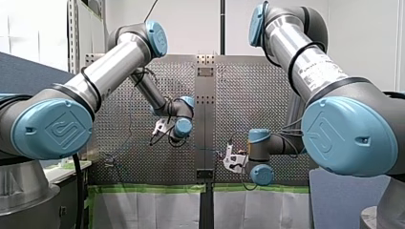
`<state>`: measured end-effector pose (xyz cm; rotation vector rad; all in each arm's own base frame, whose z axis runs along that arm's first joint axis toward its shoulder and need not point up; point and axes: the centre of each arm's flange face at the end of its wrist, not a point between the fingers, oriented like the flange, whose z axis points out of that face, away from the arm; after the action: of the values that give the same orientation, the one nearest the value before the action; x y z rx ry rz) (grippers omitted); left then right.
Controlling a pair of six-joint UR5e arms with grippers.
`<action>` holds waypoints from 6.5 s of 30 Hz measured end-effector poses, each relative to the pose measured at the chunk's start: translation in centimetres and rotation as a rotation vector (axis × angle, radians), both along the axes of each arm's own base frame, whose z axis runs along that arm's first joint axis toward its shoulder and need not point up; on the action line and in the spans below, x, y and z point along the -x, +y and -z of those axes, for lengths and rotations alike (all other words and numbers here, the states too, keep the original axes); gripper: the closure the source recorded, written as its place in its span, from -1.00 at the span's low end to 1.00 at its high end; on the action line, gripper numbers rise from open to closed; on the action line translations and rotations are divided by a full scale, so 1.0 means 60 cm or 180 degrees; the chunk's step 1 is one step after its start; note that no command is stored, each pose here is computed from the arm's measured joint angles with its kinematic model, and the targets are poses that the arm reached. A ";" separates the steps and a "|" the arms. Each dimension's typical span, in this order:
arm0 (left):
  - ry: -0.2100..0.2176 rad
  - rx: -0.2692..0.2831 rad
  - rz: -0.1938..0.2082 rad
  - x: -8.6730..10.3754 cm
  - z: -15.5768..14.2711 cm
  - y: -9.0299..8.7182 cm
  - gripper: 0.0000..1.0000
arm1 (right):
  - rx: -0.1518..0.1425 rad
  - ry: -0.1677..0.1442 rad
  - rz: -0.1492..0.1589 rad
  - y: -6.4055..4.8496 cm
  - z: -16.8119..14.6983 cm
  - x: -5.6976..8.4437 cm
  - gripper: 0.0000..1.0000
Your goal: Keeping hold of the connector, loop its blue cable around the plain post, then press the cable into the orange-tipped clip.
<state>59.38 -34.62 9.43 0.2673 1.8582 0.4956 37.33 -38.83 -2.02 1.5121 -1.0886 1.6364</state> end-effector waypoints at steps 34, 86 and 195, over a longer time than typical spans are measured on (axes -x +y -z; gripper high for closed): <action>0.0219 0.0547 0.0896 0.054 0.095 -0.108 -1.00 | 0.0021 0.0002 -0.0005 -0.001 -0.001 -0.002 1.00; 0.0423 0.1305 0.1578 0.112 0.139 -0.147 -1.00 | -0.0050 0.0130 0.0227 -0.010 0.005 0.021 1.00; -0.0224 0.1196 0.0969 0.187 0.201 -0.185 1.00 | -0.0239 0.0495 0.0402 -0.041 0.073 0.030 1.00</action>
<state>48.18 -45.72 -2.62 0.2680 1.7620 -0.0540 35.50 -41.28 -6.42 1.5576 -1.1460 1.3827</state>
